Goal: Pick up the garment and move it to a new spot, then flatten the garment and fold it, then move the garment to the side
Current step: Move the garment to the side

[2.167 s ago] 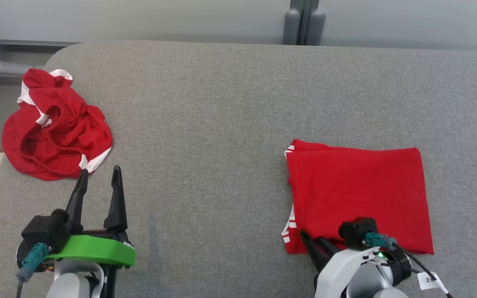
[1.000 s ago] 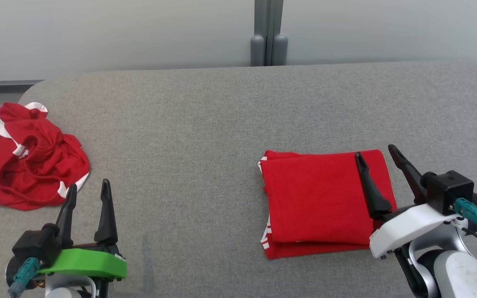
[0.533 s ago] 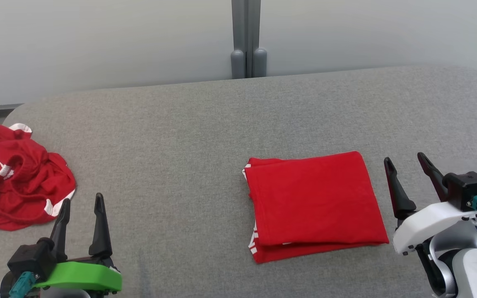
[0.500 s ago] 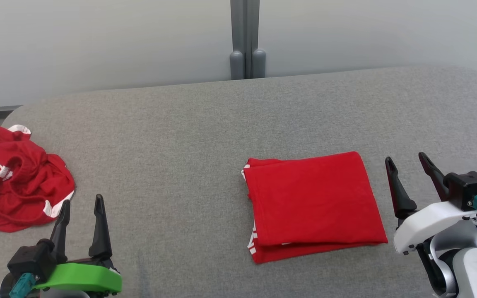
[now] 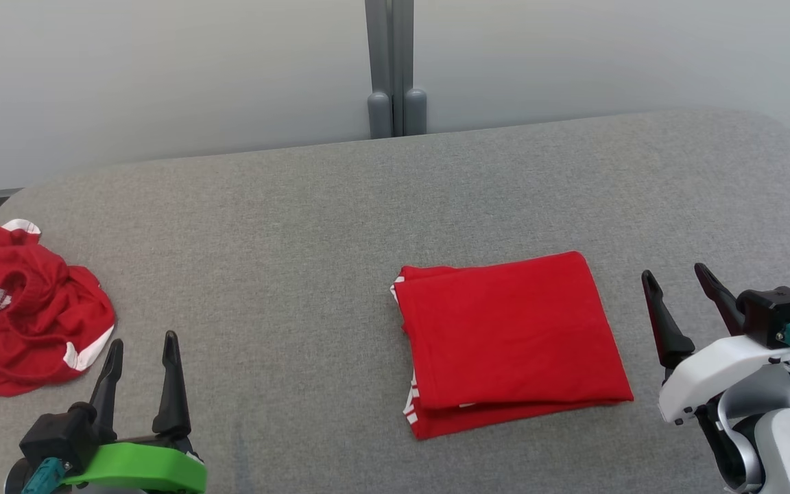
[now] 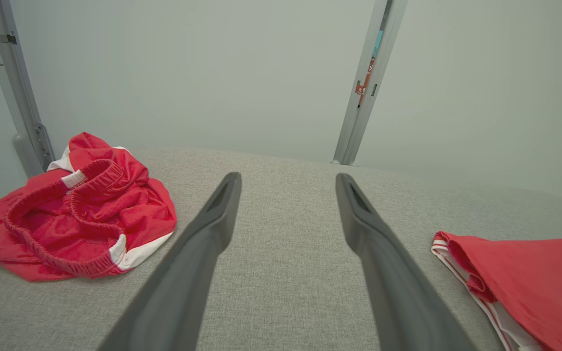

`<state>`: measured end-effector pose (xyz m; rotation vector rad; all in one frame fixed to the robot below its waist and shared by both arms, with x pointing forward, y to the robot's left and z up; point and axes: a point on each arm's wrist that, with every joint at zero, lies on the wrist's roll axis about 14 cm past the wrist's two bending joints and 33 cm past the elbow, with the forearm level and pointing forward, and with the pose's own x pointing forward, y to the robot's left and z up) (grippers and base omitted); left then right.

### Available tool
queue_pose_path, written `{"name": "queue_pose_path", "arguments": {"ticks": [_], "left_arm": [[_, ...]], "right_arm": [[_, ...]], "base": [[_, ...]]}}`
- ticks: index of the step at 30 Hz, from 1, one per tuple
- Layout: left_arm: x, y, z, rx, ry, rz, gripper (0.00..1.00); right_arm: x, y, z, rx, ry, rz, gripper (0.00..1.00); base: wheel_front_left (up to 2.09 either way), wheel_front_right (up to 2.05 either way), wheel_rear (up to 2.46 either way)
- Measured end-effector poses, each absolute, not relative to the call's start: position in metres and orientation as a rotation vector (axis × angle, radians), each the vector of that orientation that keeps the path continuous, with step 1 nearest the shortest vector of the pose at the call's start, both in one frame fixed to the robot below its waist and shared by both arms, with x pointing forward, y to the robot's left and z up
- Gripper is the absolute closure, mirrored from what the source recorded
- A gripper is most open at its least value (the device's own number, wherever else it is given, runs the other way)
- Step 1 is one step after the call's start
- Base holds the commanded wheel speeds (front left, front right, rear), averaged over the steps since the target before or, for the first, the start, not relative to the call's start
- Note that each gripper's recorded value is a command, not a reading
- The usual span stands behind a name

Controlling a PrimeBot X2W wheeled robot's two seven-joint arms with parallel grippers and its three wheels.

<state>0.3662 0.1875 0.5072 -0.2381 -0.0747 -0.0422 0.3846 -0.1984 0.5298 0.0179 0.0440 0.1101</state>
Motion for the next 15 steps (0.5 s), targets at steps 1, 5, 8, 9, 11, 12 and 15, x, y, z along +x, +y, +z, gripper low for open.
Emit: {"name": "queue_pose_path", "arguments": {"ticks": [1, 5, 8, 9, 11, 12, 15], "left_arm": [[0.3659, 0.1879, 0.5068, -0.238, -0.074, -0.041, 0.0], [0.3649, 0.1895, 0.5037, -0.235, -0.061, -0.038, 0.0], [0.3643, 0.1915, 0.5025, -0.233, -0.056, -0.035, 0.0], [0.3642, 0.192, 0.5025, -0.232, -0.056, -0.034, 0.0], [0.3639, 0.1927, 0.5028, -0.233, -0.057, -0.032, 0.0], [0.3638, 0.1931, 0.5029, -0.233, -0.058, -0.031, 0.0], [0.364, 0.1938, 0.5039, -0.233, -0.061, -0.029, 0.0]], "right_arm": [[0.3849, -0.1978, 0.5294, 0.018, 0.045, 0.112, 0.0], [0.3871, -0.196, 0.5289, 0.019, 0.046, 0.117, 0.0], [0.3886, -0.1948, 0.5289, 0.02, 0.045, 0.12, 0.0], [0.3889, -0.1944, 0.5287, 0.02, 0.045, 0.121, 0.0], [0.3898, -0.1933, 0.5285, 0.021, 0.045, 0.123, 0.0], [0.3902, -0.1926, 0.5285, 0.025, 0.044, 0.125, 0.0], [0.391, -0.1926, 0.5251, 0.04, 0.057, 0.124, 0.0]], "base": [[0.0, 0.0, 0.0], [0.0, 0.0, 0.0], [0.0, 0.0, 0.0], [0.0, 0.0, 0.0], [0.0, 0.0, 0.0], [0.0, 0.0, 0.0], [0.0, 0.0, 0.0]]}}
